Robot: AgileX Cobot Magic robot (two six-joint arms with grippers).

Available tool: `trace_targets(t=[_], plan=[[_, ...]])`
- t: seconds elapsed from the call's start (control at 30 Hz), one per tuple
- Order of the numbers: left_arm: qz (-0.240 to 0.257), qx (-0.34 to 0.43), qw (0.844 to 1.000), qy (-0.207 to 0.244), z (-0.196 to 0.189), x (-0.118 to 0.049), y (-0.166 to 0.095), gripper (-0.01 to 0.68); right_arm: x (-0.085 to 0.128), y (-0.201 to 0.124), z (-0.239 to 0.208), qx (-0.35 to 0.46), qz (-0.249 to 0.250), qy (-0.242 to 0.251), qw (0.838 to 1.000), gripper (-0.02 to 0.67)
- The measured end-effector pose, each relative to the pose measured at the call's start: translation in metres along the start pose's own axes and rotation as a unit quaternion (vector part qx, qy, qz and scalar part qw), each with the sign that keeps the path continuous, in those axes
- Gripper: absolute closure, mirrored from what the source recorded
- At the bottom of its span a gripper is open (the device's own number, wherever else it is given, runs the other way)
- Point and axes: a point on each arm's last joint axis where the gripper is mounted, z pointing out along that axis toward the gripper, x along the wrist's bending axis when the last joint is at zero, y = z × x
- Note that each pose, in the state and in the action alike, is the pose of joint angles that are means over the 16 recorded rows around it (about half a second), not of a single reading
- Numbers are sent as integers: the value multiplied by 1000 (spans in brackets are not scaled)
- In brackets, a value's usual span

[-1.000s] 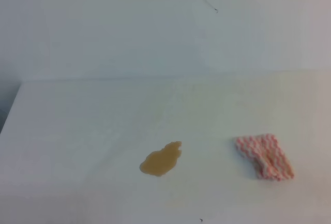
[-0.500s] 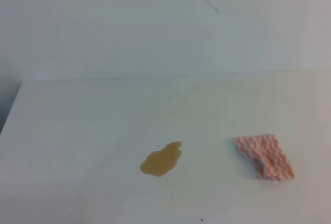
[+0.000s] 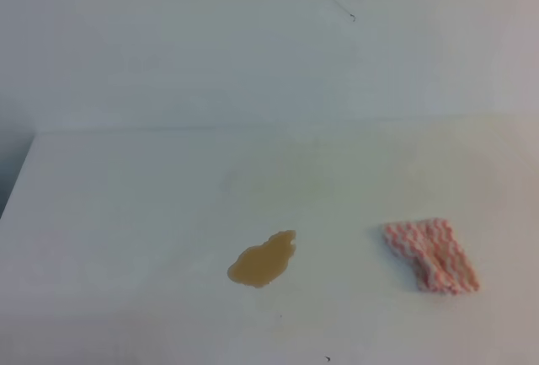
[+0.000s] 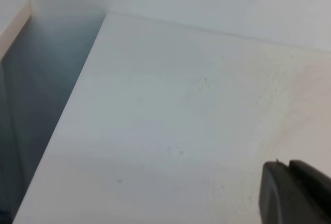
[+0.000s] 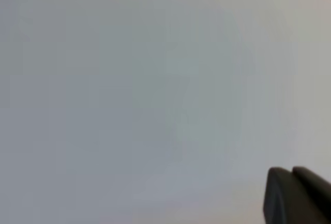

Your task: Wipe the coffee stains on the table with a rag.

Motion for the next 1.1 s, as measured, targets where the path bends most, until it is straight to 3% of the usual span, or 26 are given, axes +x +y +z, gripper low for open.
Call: trace_targets(t=[0.27,0.67,0.87,1.1], plan=[[0,0,1000,0,0,0,0,672,9,-3,32,151,-45,15,987,652],[0,0,1000,0,0,0,0,672,19,-13,50,220,-134,66,964,652],[0,0,1000,0,0,0,0,672,28,-23,70,302,-167,103,933,652],[0,0,1000,0,0,0,0,672,42,-39,107,424,-166,149,878,649]])
